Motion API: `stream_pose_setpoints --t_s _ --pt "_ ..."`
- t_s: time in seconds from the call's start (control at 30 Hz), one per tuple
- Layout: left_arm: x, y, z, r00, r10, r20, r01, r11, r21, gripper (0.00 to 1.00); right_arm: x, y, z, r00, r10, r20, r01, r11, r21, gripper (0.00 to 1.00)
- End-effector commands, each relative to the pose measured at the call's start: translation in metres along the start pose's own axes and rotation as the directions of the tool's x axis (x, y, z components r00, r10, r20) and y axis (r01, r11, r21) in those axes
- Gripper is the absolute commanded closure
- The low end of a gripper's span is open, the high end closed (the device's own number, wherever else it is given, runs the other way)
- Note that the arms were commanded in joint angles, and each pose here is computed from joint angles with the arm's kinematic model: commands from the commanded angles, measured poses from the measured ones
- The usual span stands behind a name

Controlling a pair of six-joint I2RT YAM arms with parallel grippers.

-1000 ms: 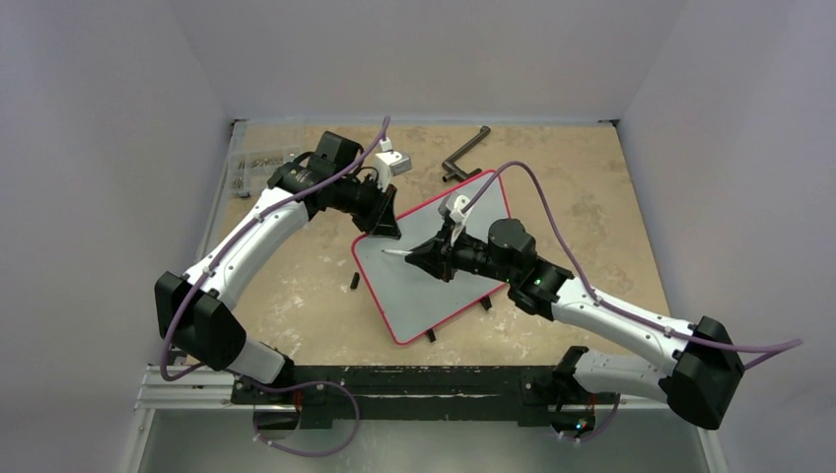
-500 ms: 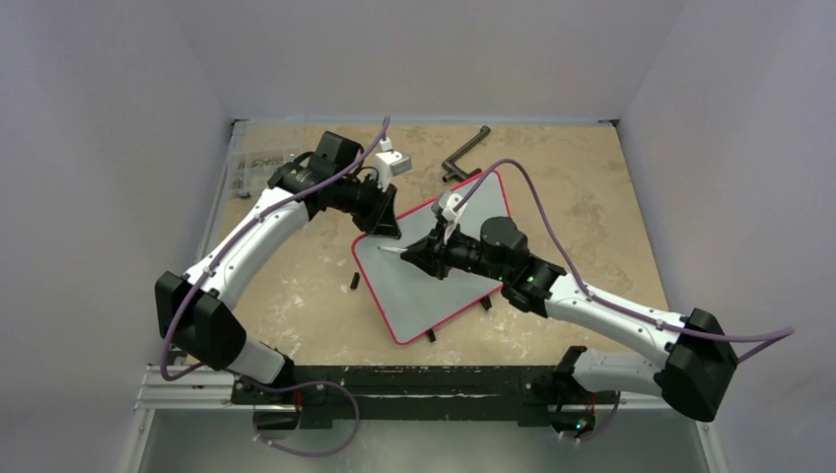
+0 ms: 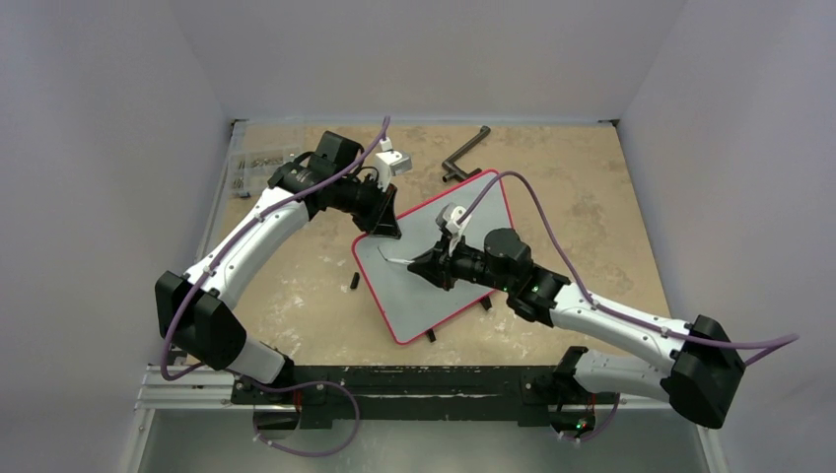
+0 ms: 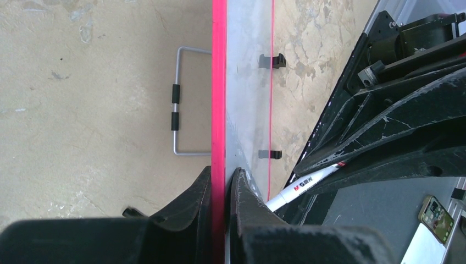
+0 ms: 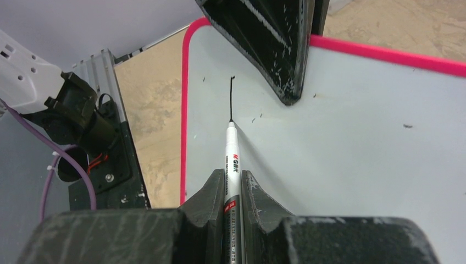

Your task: Write a sentence on the whiteboard

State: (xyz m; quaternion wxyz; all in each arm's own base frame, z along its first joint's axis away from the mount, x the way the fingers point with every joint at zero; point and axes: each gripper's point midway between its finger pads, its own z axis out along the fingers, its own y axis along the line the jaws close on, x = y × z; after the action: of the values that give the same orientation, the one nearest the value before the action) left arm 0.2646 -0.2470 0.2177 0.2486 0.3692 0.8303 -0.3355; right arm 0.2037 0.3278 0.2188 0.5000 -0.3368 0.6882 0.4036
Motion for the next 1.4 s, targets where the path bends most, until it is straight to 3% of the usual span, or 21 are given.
stream_pose_setpoints --t_s 0.0,0.23,0.53,0.87,1.13,1.37 --pt "0.038 0.049 0.011 0.982 0.069 -0.174 -0.106 0.972 -0.209 1.0 0.013 -0.005 -0.008 1.0 0.014 -0.017 -0.013 0.999 0.041 1.0" --pt "0.038 0.05 0.011 0.982 0.068 -0.176 -0.105 0.972 -0.209 1.0 0.02 -0.002 -0.016 0.999 0.022 -0.037 -0.02 0.999 0.043 1.0" --pt "0.038 0.05 0.011 0.982 0.066 -0.178 -0.103 0.973 -0.207 1.0 -0.024 0.011 -0.017 0.999 -0.001 0.045 0.001 1.0 -0.004 1.0" --pt "0.038 0.049 0.011 0.982 0.067 -0.176 -0.103 0.973 -0.206 1.0 -0.049 0.003 -0.005 0.995 -0.016 0.094 0.012 0.999 0.044 1.0" --pt "0.038 0.049 0.011 0.982 0.065 -0.179 -0.102 0.974 -0.204 1.0 -0.042 -0.02 0.0 0.997 -0.014 0.082 0.001 0.987 0.16 1.0" --pt "0.039 0.049 0.012 0.981 0.065 -0.181 -0.103 0.974 -0.204 1.0 -0.021 -0.019 0.0 0.999 -0.007 0.031 0.003 0.99 0.141 1.0"
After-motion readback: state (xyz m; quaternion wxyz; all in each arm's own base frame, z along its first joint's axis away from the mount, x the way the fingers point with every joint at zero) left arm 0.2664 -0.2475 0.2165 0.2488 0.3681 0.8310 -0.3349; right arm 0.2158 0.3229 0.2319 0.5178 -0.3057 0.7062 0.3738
